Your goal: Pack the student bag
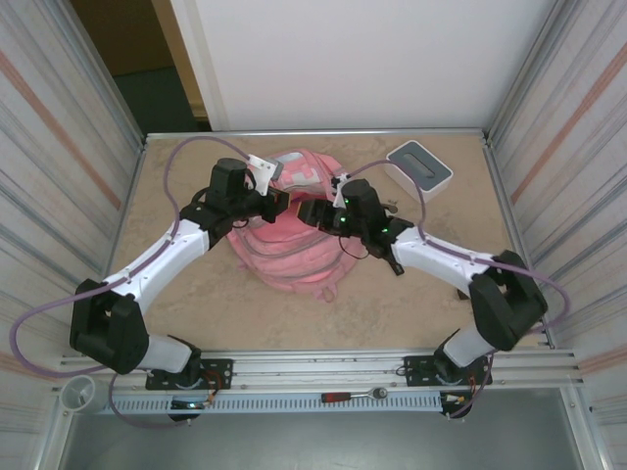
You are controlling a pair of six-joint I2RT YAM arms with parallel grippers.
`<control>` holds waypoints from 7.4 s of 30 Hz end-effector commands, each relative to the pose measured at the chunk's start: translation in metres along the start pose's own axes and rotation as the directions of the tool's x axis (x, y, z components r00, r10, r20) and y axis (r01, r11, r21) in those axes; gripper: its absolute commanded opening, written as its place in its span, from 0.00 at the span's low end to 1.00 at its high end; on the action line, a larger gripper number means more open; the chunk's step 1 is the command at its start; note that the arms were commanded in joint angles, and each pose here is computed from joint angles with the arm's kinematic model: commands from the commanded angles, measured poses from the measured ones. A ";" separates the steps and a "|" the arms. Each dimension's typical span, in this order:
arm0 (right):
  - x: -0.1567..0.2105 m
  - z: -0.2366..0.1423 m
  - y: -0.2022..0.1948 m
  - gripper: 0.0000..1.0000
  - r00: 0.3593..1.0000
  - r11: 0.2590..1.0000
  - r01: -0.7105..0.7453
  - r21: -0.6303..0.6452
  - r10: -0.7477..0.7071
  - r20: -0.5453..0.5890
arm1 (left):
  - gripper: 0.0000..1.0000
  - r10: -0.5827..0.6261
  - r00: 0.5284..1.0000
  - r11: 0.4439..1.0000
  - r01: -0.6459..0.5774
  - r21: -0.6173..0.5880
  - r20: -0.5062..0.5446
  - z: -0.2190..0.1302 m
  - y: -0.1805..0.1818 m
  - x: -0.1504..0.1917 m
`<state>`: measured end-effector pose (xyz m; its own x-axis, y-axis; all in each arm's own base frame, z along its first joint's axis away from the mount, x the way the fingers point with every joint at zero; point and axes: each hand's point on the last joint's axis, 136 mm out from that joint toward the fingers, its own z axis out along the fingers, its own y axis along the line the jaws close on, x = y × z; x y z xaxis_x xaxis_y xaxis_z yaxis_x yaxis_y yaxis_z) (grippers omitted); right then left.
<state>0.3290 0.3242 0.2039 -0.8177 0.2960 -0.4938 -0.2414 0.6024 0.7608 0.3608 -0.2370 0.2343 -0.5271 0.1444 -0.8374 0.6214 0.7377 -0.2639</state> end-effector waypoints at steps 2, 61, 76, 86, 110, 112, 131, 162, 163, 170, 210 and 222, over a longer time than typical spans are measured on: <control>0.002 -0.048 -0.050 0.55 0.987 0.965 0.162 0.208 -0.154 -0.052 | 0.00 0.031 0.989 0.999 -0.033 0.013 0.143 -0.018 -0.010 -0.040; 0.009 0.037 0.036 0.24 0.977 0.968 -0.112 -0.223 0.067 -0.200 | 0.00 0.024 0.987 1.000 -0.024 0.002 0.160 -0.026 -0.010 -0.039; -0.023 0.043 -0.014 0.53 0.986 0.986 -0.162 -0.039 0.163 0.022 | 0.00 0.033 0.988 0.999 -0.035 0.010 0.153 -0.026 -0.012 -0.036; -0.016 -0.047 -0.044 0.57 0.982 0.960 0.176 0.218 -0.188 0.034 | 0.00 0.039 0.989 0.999 -0.038 -0.014 0.144 -0.026 -0.007 -0.031; -0.069 -0.065 -0.280 0.83 0.897 0.559 0.416 0.718 -0.121 -0.425 | 0.00 0.052 0.991 0.997 -0.045 -0.064 0.126 -0.031 0.000 -0.024; -0.063 -0.064 -0.284 0.84 0.891 0.563 0.421 0.711 -0.111 -0.440 | 0.00 0.051 0.991 0.997 -0.044 -0.061 0.123 -0.028 0.001 -0.024; -0.102 -0.038 -0.305 0.85 0.923 0.624 0.343 0.702 -0.085 -0.376 | 0.00 0.048 0.993 0.998 -0.043 -0.044 0.108 -0.022 0.000 -0.021; -0.109 -0.056 -0.170 0.37 0.953 0.838 0.297 0.458 -0.227 -0.203 | 0.00 0.044 0.992 0.997 -0.036 -0.070 0.117 -0.026 0.004 -0.021; -0.103 -0.058 -0.148 0.37 0.951 0.864 0.304 0.402 -0.251 -0.182 | 0.00 0.039 0.991 0.997 -0.030 -0.069 0.125 -0.026 0.005 -0.022; -0.044 -0.051 -0.021 0.37 0.882 0.884 0.465 0.048 -0.458 -0.109 | 0.00 -0.023 0.979 0.999 0.032 -0.042 0.201 -0.033 0.005 -0.043; 0.025 0.057 0.004 0.29 0.905 0.905 0.416 0.083 -0.403 -0.137 | 0.00 -0.102 0.970 0.993 0.087 0.078 0.220 -0.041 -0.014 -0.061; 0.001 0.025 0.014 0.35 0.918 0.924 0.381 -0.023 -0.381 -0.106 | 0.04 -0.096 0.980 0.995 0.093 0.022 0.174 -0.034 -0.007 -0.039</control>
<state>0.3602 0.3614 0.1781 -0.7256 -0.0235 -0.6877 -0.4988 0.7064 0.5021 0.3579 -0.2254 0.2456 -0.5856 -0.0041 -0.8106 0.5374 0.7467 -0.3920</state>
